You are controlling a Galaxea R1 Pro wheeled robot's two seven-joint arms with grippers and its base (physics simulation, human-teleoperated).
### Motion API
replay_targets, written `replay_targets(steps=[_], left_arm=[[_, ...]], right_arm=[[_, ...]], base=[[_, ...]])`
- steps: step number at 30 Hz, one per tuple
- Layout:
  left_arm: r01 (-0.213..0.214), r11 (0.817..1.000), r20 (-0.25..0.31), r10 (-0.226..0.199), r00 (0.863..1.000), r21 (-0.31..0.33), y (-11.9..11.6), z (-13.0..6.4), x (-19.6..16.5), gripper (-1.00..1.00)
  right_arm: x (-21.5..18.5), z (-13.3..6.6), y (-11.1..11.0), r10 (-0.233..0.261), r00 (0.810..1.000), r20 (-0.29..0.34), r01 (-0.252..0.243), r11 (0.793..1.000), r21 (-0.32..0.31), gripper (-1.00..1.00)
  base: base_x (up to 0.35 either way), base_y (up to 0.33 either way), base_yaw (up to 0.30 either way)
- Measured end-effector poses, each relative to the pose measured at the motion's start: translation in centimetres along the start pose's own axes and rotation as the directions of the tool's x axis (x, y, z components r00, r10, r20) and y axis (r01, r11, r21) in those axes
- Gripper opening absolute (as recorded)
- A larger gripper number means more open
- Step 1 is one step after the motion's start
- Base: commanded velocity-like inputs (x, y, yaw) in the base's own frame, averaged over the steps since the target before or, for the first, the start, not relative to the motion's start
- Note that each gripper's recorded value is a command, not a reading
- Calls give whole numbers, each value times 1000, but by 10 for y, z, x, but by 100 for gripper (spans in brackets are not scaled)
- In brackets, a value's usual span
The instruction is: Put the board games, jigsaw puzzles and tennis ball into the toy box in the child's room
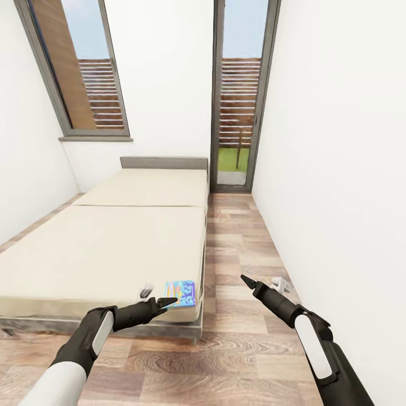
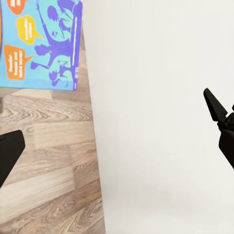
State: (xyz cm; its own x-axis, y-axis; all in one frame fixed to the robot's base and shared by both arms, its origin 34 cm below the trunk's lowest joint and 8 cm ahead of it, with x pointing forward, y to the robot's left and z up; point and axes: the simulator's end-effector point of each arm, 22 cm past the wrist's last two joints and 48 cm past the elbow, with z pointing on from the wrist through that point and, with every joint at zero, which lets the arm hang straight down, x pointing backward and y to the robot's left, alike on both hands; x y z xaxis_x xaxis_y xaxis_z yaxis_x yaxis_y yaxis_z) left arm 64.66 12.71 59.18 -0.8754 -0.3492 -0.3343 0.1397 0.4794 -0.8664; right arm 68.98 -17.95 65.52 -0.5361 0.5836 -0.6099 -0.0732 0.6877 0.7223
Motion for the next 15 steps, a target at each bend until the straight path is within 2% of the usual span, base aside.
replay_targets(steps=[15], left_arm=[[-2, 1000, -1, 2, 1000, -1, 27, 9, 16, 100]], right_arm=[[23, 5, -22, 0, 1000, 1, 0, 1000, 0, 100]], base=[[0, 0, 0]])
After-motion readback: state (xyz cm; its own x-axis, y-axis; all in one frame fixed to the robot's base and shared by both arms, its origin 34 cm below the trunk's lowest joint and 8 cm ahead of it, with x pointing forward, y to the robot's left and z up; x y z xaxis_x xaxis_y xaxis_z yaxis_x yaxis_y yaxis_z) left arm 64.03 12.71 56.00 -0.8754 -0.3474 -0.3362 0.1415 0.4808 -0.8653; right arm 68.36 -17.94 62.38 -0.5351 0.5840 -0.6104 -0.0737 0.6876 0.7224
